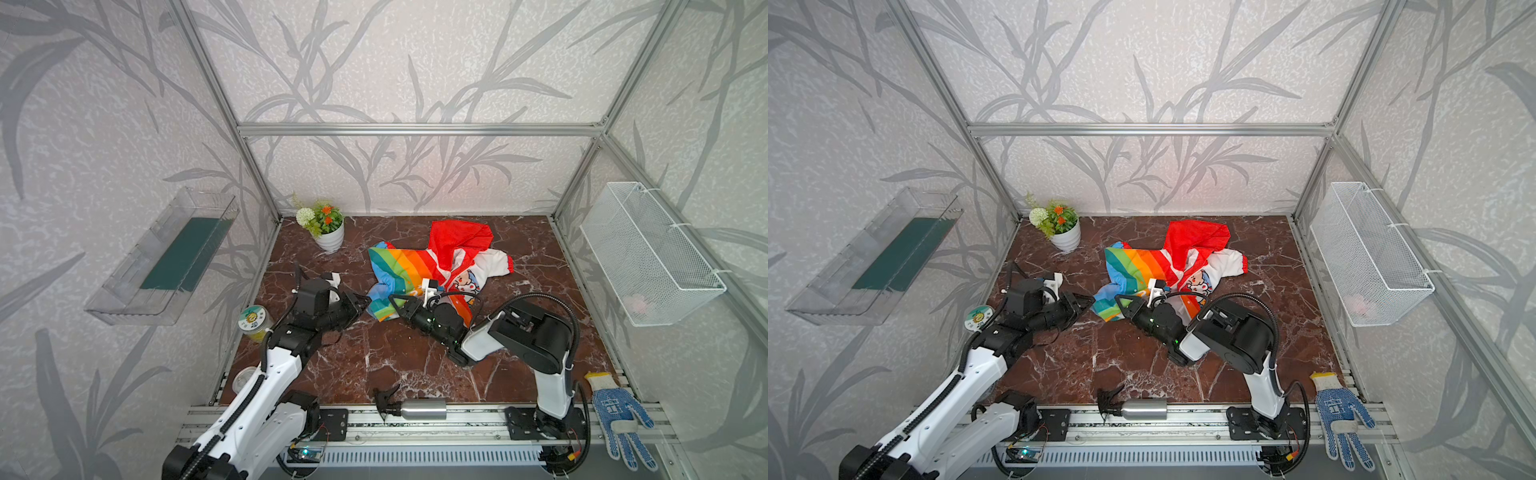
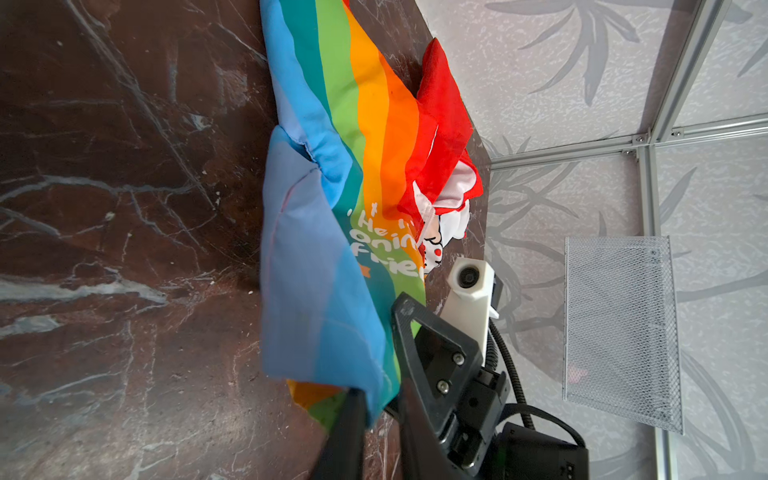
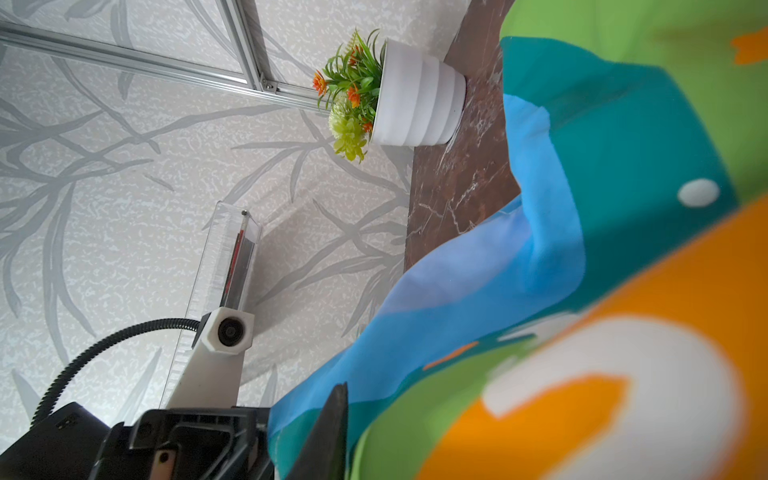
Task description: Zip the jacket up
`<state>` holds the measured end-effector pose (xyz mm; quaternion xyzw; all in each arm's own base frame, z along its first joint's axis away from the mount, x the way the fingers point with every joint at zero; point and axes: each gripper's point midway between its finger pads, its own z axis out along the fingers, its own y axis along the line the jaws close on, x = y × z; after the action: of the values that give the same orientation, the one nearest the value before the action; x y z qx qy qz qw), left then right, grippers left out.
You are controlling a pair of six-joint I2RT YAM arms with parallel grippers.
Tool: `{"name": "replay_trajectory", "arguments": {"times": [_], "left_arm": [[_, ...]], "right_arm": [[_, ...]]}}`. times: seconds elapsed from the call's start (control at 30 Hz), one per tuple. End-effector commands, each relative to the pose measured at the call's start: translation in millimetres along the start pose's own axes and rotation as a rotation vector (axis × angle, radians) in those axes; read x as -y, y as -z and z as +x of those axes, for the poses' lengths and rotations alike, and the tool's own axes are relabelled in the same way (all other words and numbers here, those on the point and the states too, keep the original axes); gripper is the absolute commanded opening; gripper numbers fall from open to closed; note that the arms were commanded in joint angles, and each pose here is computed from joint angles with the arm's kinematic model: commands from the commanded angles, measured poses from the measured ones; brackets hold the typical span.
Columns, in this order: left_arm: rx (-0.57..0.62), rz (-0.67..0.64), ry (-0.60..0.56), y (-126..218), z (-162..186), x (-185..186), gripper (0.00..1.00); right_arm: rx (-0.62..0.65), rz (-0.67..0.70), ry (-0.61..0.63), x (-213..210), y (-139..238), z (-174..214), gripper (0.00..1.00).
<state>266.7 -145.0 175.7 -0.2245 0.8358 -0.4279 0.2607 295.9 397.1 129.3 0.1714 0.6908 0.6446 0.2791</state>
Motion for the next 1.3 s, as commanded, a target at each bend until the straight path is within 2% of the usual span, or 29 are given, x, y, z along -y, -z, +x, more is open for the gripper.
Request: {"name": "replay_trajectory", "arguments": {"times": [0.0,0.17,0.67,0.93,1.27], "left_arm": [[-0.014,0.021,-0.009,-0.1,3.6,1.5,0.51],[-0.027,0.035,0.007,3.1,15.0,-6.6,0.6],[-0.074,0.103,0.037,-10.1,35.8,-5.4,0.6],[-0.094,0.072,0.033,-19.9,42.1,-11.3,0.53],[-0.105,0.112,0.037,-28.1,46.5,-5.2,0.45]], "right_arm": [[-0.012,0.0,-0.037,2.9,2.7,6.3,0.26],[-0.021,0.004,-0.059,5.7,2.0,8.5,0.26],[-0.042,-0.012,-0.071,0.2,-1.5,13.8,0.27],[-0.049,-0.019,-0.08,-2.5,-1.9,14.3,0.28],[-0.057,-0.034,-0.097,-7.8,-5.6,15.6,0.28]]}}
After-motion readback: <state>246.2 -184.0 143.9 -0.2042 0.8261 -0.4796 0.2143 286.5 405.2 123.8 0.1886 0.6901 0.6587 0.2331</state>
